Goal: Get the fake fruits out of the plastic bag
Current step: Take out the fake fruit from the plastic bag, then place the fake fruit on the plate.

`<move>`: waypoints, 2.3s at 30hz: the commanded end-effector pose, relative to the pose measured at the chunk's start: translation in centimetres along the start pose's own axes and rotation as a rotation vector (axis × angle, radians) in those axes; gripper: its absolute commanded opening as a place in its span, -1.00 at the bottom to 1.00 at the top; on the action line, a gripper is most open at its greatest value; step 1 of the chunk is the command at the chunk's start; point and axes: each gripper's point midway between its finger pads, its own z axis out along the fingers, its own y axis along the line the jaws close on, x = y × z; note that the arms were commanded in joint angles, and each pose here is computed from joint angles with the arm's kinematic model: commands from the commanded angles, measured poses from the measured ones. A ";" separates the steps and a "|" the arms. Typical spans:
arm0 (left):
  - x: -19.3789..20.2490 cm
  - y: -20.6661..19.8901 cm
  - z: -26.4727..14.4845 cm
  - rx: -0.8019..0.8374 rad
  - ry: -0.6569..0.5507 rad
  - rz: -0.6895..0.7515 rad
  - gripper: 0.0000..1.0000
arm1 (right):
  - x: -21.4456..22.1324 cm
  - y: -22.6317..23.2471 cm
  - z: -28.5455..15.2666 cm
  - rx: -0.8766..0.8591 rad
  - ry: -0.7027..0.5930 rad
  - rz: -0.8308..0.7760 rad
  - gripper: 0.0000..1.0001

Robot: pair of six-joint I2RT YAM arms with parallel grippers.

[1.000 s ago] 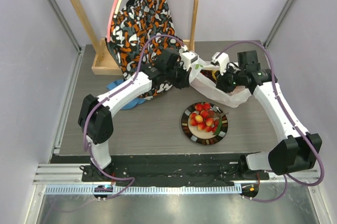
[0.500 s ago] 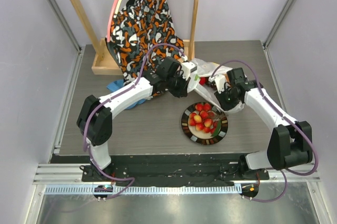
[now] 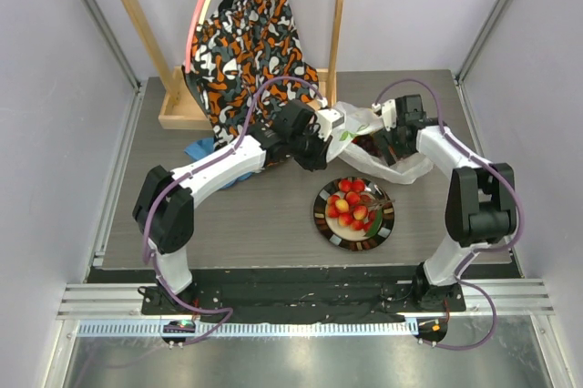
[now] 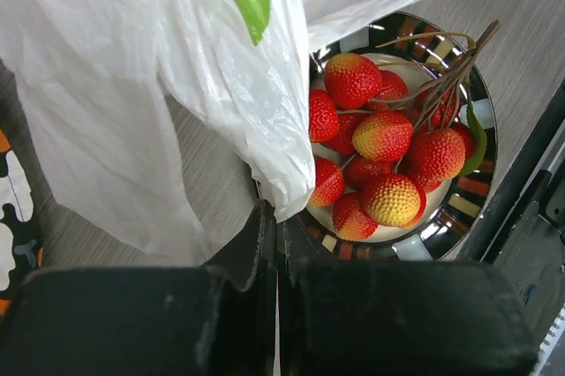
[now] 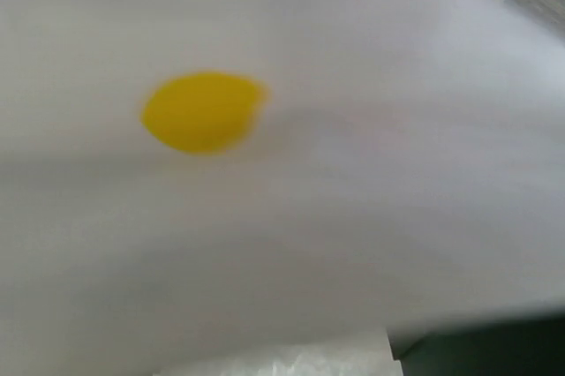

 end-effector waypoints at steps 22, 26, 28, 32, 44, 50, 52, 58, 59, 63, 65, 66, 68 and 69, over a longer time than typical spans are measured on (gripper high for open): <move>-3.1 -1.5 -0.9 0.029 -0.082 0.048 -1.00 | -7.9 -5.8 2.8 0.150 -0.212 -0.017 -0.54; -3.6 -1.4 -0.5 0.029 -0.087 0.045 -1.00 | -10.6 -3.4 -4.7 -0.039 -0.393 0.014 -0.56; -4.2 -1.4 -0.4 0.029 -0.096 0.046 -1.00 | -10.1 -2.1 -7.0 -0.100 -0.407 0.025 -0.60; -5.1 -1.3 -0.2 0.027 -0.111 0.052 -1.00 | -9.7 1.2 -11.8 -0.268 -0.481 -0.008 -0.80; -6.5 0.3 -0.2 -0.036 -0.131 0.077 -1.00 | -1.7 12.3 -18.9 -0.579 -0.494 -0.461 -0.72; -6.9 2.2 -1.2 -0.069 -0.148 0.028 -1.00 | 2.7 18.9 -18.6 -0.684 -0.477 -0.767 -0.67; -6.9 2.6 -1.6 -0.074 -0.150 0.018 -1.00 | 3.8 21.1 -18.5 -0.732 -0.460 -0.868 -0.67; -7.5 3.7 -3.6 -0.099 -0.188 0.013 -1.00 | 6.0 22.9 -15.0 -0.644 -0.396 -1.027 -0.67; -7.3 3.8 -3.8 -0.103 -0.189 0.014 -1.00 | 6.2 23.2 -14.6 -0.643 -0.391 -1.043 -0.67; -7.3 3.6 -4.8 -0.113 -0.197 0.033 -1.00 | 5.3 23.0 -11.8 -0.535 -0.377 -1.022 -0.67; -7.4 3.6 -5.2 -0.116 -0.203 0.037 -1.00 | 4.7 23.0 -10.7 -0.473 -0.370 -0.983 -0.67; -7.2 3.5 -5.2 -0.113 -0.200 0.037 -1.00 | 4.0 23.1 -10.2 -0.441 -0.388 -0.971 -0.67; -7.1 3.4 -5.3 -0.113 -0.201 0.039 -1.00 | 3.6 22.9 -9.7 -0.411 -0.381 -0.930 -0.67; -7.1 3.4 -5.4 -0.113 -0.202 0.041 -1.00 | 3.1 23.0 -9.7 -0.401 -0.403 -0.913 -0.65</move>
